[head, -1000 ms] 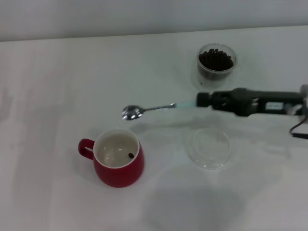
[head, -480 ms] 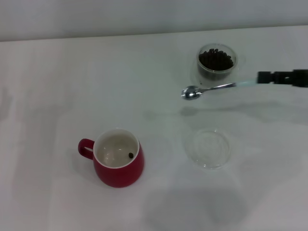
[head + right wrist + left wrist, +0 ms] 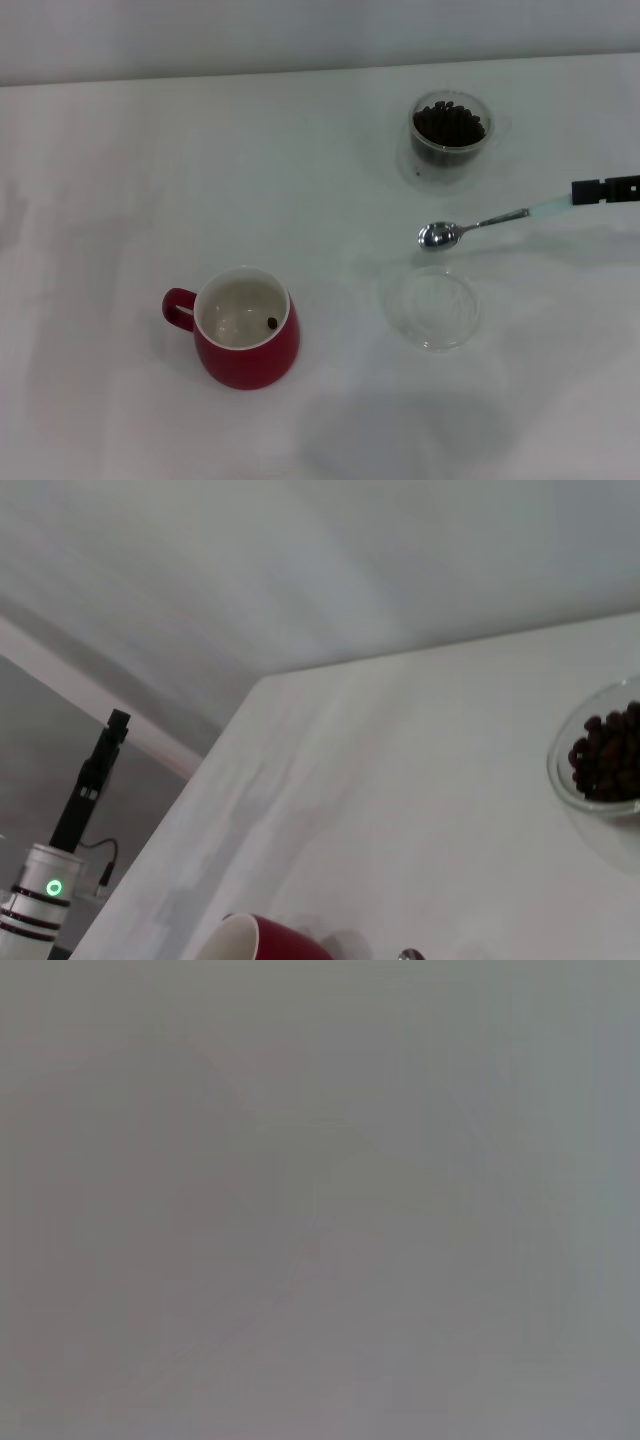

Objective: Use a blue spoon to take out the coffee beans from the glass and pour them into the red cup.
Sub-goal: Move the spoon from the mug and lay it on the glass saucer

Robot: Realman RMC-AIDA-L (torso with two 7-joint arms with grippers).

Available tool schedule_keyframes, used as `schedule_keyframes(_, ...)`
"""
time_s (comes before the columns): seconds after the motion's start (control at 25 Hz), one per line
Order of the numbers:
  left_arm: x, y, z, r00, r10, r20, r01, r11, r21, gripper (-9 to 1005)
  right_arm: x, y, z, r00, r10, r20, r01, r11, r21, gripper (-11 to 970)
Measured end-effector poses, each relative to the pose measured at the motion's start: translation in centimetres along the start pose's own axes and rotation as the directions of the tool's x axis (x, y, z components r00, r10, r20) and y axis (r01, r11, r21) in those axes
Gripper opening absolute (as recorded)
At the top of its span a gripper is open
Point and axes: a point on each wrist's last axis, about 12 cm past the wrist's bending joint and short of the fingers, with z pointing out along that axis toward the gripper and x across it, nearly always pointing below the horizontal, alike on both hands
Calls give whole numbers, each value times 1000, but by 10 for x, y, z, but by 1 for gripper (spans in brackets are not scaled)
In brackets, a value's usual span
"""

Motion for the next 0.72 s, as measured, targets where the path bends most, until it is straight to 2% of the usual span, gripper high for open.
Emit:
schedule_keyframes(0.32,0,-1,0,1000,-3,-1,3,1000,0,893,10,-4,3,998,45,-31,-44,999,28,147)
schedule_keyframes(0.72,1,-1,-1,1000,-3,-1,3,1000,-1,894,23,-11,21,993,66,-102,-58,995,77,147)
